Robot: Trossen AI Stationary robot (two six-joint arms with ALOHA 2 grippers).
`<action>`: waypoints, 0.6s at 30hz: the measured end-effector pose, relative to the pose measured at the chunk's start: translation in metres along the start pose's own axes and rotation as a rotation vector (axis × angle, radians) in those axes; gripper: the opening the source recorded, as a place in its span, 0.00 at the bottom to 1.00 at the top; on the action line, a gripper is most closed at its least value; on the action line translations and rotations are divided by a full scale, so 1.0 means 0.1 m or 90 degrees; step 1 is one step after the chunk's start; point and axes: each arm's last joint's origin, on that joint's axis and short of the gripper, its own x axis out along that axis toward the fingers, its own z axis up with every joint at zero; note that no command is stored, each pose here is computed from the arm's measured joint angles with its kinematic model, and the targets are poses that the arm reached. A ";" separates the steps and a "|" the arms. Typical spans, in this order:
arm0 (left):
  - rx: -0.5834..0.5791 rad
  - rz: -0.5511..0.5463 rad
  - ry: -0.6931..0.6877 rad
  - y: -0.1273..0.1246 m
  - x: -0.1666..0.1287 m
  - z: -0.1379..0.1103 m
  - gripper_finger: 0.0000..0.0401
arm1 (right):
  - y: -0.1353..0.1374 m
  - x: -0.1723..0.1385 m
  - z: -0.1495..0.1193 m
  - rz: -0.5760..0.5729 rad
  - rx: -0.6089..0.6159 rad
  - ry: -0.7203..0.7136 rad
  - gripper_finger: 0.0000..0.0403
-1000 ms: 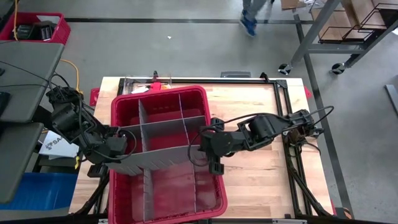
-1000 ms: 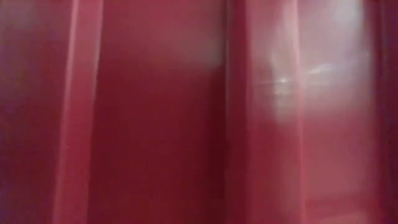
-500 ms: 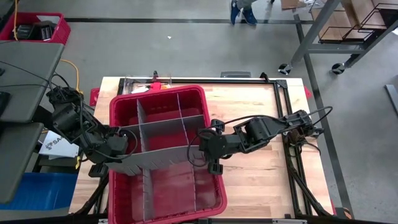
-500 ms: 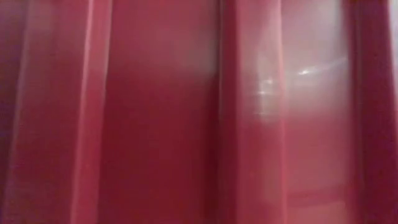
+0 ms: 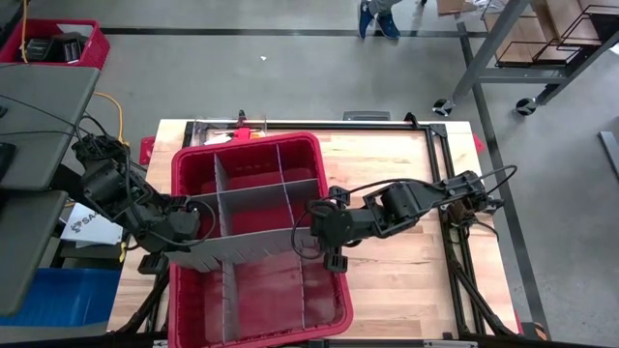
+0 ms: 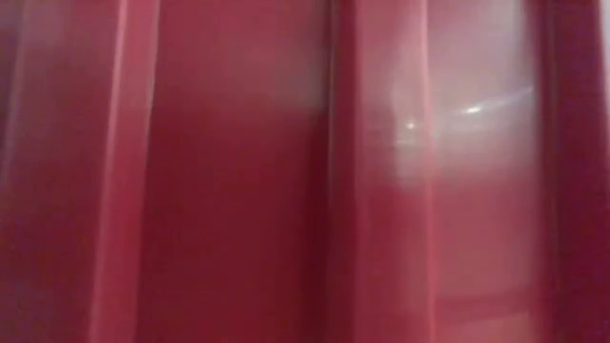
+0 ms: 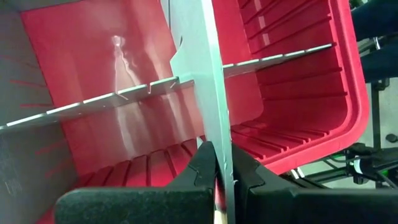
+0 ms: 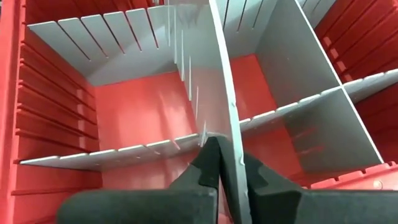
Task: Sort blocks
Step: Assemble the bin divider into the red bin
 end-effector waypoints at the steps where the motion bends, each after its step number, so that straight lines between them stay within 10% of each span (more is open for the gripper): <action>1: 0.001 -0.001 -0.001 0.00 0.00 0.00 0.00 | 0.00 0.01 -0.01 -0.002 0.004 0.006 0.00; 18: -0.013 0.020 0.003 0.01 0.08 0.00 0.00 | 0.12 0.21 -0.10 -0.012 0.029 0.064 0.00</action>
